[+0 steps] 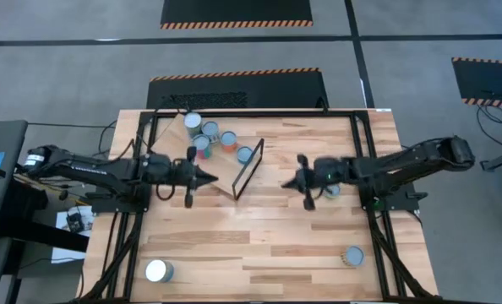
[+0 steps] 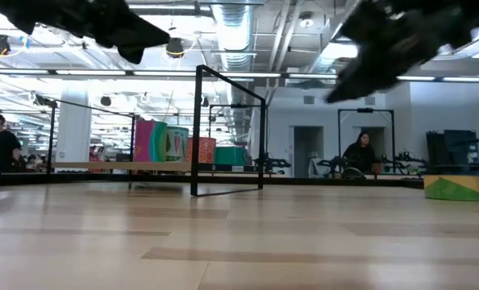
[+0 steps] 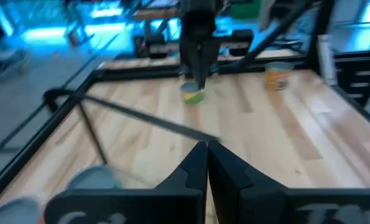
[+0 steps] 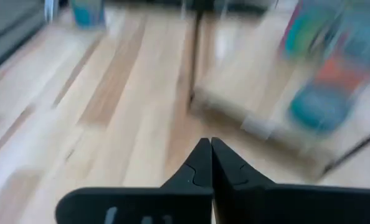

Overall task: Pick and place cans onto a shelf
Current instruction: Put the canned black beans on the shelf

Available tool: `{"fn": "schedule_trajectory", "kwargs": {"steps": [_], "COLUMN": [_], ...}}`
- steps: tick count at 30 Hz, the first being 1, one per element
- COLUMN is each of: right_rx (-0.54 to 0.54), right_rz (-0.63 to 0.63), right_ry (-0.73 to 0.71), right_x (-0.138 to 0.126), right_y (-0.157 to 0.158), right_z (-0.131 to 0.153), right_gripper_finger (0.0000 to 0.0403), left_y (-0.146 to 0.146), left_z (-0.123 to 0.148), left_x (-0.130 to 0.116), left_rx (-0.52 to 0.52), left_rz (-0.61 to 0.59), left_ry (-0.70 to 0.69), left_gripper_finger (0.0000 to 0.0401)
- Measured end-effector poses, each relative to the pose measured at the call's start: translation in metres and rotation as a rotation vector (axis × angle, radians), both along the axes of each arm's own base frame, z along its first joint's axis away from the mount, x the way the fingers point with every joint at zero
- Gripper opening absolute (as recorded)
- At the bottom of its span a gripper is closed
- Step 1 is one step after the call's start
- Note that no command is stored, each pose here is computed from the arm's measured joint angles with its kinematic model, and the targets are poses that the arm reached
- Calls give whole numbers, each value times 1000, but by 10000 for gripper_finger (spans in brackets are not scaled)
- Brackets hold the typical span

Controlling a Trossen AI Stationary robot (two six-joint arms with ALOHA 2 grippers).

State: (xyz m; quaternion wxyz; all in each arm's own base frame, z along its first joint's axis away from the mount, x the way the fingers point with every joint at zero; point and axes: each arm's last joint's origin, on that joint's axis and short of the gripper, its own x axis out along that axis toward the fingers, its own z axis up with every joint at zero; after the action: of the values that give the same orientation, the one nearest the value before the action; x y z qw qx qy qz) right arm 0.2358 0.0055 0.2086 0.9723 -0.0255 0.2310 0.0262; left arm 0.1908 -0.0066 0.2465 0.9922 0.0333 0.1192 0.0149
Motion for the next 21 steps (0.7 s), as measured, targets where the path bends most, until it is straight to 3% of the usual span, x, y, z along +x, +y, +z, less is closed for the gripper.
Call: {"fn": "schedule_trajectory", "kwargs": {"steps": [7, 15, 21], "right_rx": [175, 512, 534], "right_rz": [-128, -335, -552], "right_ry": [367, 617, 903], "right_x": [-33, -75, -98], "right_y": [79, 153, 191], "right_z": [17, 36, 20], "right_gripper_finger": [8, 44, 107], "left_y": [-14, -14, -13], "left_z": [-11, -20, -21], "left_x": [-3, -5, -5], "left_rx": [47, 55, 57], "left_rz": [-55, -34, -28], "left_ry": [-53, -71, -64], "left_gripper_finger": [2, 2, 1]}}
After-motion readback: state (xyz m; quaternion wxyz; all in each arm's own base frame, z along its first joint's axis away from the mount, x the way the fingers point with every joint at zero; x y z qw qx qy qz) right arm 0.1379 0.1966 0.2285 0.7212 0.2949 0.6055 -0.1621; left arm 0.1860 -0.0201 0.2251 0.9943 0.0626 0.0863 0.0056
